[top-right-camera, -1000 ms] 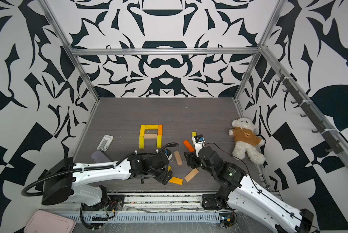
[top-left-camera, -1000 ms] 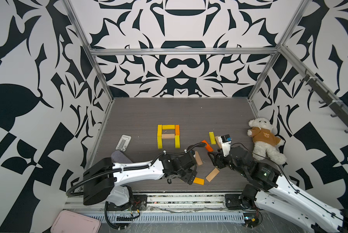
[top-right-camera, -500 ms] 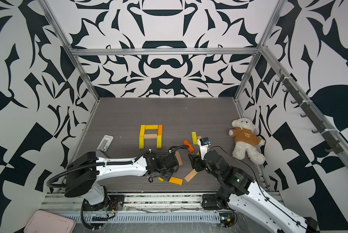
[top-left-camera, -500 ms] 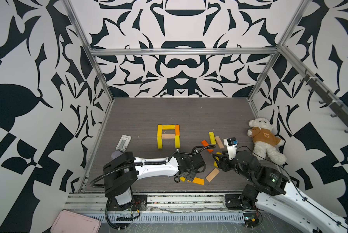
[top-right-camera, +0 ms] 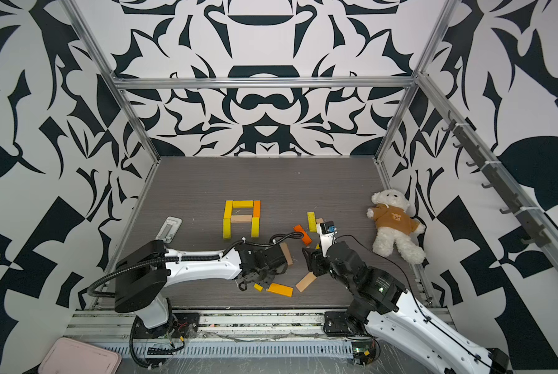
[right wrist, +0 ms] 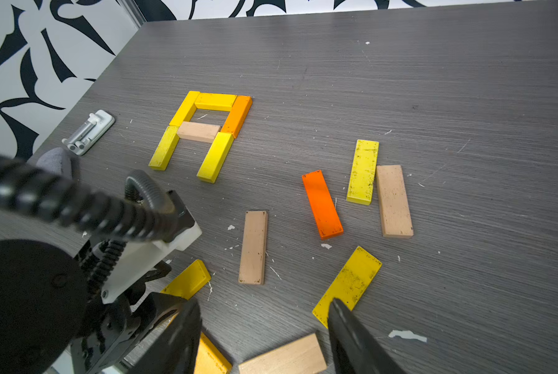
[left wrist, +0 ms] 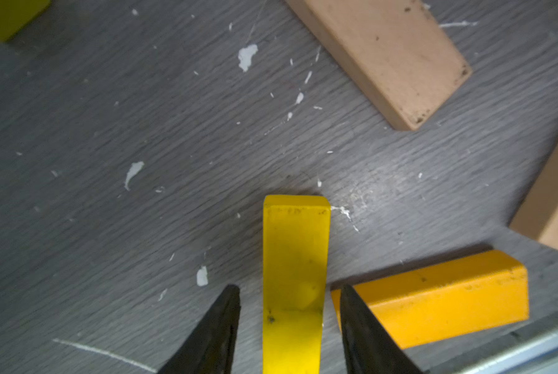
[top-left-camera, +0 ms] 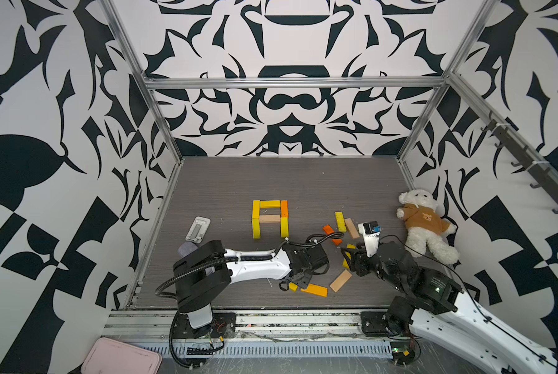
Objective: Assemble the number 8 with building blocks
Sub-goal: Pick up the building block from the center of the board.
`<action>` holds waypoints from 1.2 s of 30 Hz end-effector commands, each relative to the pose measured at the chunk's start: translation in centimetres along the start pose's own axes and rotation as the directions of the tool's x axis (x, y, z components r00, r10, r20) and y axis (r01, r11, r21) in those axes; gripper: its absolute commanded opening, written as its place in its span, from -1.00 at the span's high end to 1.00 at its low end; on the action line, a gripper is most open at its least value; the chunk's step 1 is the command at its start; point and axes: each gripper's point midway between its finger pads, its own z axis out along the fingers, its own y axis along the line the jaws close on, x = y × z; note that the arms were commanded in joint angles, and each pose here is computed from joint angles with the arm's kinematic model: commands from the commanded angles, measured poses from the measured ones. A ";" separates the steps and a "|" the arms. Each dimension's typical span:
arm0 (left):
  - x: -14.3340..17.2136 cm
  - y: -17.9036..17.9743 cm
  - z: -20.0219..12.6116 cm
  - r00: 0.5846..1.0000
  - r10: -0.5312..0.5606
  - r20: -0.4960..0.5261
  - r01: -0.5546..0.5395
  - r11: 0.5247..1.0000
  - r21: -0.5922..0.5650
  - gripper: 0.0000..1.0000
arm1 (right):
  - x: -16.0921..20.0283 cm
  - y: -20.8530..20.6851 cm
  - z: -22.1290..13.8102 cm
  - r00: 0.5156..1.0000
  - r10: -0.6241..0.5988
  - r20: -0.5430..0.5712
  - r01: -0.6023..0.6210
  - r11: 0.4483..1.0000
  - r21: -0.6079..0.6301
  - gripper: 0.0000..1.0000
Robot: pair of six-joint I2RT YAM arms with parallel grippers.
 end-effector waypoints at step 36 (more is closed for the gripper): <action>-5.4 3.1 -6.3 0.898 0.392 0.198 -0.422 0.895 0.142 0.29 | -1.4 2.4 -0.6 0.994 -0.053 0.100 0.067 0.987 -0.148 -0.67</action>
